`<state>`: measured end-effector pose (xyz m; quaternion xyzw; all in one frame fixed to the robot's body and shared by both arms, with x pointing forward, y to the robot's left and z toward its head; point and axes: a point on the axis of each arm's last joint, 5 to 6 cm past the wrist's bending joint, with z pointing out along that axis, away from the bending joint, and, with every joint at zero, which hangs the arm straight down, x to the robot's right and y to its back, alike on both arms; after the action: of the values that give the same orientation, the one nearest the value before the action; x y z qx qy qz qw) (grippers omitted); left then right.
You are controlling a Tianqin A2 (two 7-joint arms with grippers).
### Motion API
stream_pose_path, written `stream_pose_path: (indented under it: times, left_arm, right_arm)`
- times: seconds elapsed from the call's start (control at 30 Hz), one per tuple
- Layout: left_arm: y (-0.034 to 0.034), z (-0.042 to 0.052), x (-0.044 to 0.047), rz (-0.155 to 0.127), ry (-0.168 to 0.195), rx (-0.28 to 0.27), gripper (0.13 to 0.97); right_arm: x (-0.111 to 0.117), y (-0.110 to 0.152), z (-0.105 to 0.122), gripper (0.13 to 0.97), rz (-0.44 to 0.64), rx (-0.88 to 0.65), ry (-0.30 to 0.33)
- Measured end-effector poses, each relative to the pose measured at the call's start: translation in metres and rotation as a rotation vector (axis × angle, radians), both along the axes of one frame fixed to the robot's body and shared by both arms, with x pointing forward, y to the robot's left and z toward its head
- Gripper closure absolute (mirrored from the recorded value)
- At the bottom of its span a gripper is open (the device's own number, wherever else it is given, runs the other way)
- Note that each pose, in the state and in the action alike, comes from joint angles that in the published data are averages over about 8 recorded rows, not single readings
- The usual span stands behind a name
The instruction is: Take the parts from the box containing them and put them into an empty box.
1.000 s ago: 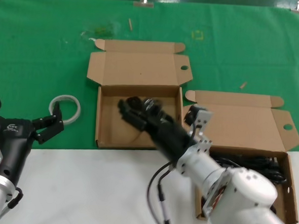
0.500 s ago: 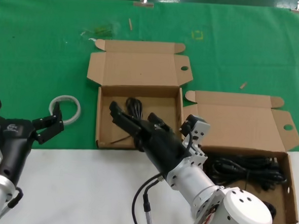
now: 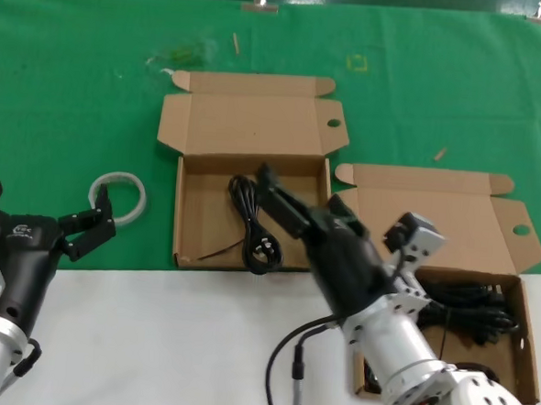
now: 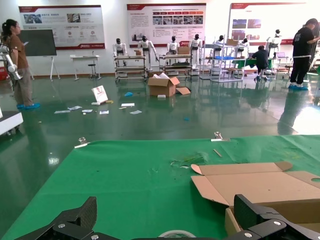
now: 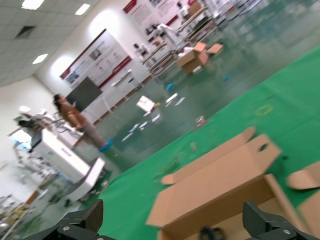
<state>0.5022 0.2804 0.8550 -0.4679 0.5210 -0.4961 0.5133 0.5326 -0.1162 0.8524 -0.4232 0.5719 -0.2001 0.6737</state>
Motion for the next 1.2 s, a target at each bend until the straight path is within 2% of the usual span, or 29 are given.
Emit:
stream_pose_path:
  times: [0.33,1.2]
  left_arm:
    - [0.0,0.0,0.0,0.0,0.0,0.0,0.132]
    - [0.0,0.0,0.0,0.0,0.0,0.0,0.132]
  right_arm:
    - [-0.008,-0.014,-0.001,0.13,-0.051,-0.013,-0.007]
    - [-0.008,-0.016,-0.001,0.13,-0.055,-0.015,-0.008]
